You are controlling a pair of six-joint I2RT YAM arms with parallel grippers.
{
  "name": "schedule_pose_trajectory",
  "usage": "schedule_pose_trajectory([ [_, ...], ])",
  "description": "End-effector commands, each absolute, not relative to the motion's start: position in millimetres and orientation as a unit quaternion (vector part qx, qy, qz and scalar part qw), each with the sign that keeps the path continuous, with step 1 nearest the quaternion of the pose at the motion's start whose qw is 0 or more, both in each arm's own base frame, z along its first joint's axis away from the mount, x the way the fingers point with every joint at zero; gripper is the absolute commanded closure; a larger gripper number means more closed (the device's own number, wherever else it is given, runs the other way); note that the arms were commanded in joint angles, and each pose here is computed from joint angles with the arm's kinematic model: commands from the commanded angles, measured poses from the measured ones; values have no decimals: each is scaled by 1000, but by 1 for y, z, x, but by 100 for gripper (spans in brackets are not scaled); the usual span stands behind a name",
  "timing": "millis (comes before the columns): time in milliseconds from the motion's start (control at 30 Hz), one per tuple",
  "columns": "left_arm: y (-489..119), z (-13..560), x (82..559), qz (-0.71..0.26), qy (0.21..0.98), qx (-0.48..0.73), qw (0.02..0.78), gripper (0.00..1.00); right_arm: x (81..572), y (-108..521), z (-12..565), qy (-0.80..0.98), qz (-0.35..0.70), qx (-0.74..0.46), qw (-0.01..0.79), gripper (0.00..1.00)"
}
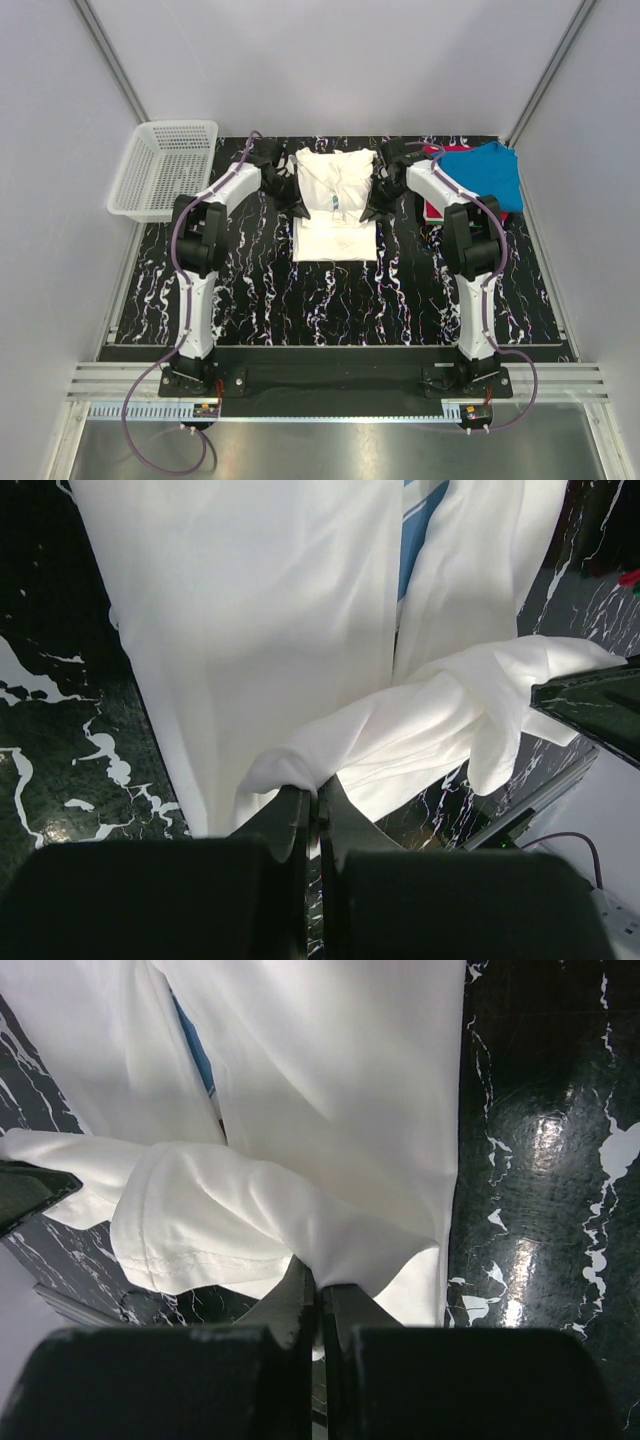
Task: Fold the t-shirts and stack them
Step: Fold the tshirt
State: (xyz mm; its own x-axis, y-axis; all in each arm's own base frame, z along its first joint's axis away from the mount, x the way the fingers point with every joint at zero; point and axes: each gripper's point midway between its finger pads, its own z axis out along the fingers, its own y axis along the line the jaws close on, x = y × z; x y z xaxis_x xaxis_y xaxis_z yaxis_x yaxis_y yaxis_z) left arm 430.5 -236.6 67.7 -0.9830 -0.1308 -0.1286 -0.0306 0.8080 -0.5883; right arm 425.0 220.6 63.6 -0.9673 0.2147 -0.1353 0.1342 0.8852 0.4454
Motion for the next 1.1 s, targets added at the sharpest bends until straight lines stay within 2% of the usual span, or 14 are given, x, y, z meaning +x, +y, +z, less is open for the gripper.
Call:
schedule_pose_trajectory([
  [0,-230,72,445,-309,945,-44,93,100,434,212,58,968,215,94,89,100],
  [100,-229,69,446,-306,947,-46,91,100,434,215,52,968,218,91,82,100],
  [167,-229,68,445,-306,947,-46,90,100,434,216,50,968,219,90,80,93],
  [200,-228,67,445,-304,947,-47,89,100,436,216,51,968,220,89,82,80],
  [300,-226,63,445,-298,949,-49,88,100,439,217,51,968,221,85,83,76],
  [367,-226,62,445,-296,950,-49,86,98,442,216,54,968,221,86,87,75],
  [400,-226,62,445,-294,951,-50,85,90,444,216,57,967,223,85,92,74],
  [500,-223,63,448,-286,952,-53,91,83,454,212,66,965,221,85,111,72],
  [733,-223,66,460,-290,950,-62,98,70,478,206,77,957,237,101,131,72],
  [1067,-220,67,486,-290,946,-95,113,67,504,202,80,950,251,117,141,72],
])
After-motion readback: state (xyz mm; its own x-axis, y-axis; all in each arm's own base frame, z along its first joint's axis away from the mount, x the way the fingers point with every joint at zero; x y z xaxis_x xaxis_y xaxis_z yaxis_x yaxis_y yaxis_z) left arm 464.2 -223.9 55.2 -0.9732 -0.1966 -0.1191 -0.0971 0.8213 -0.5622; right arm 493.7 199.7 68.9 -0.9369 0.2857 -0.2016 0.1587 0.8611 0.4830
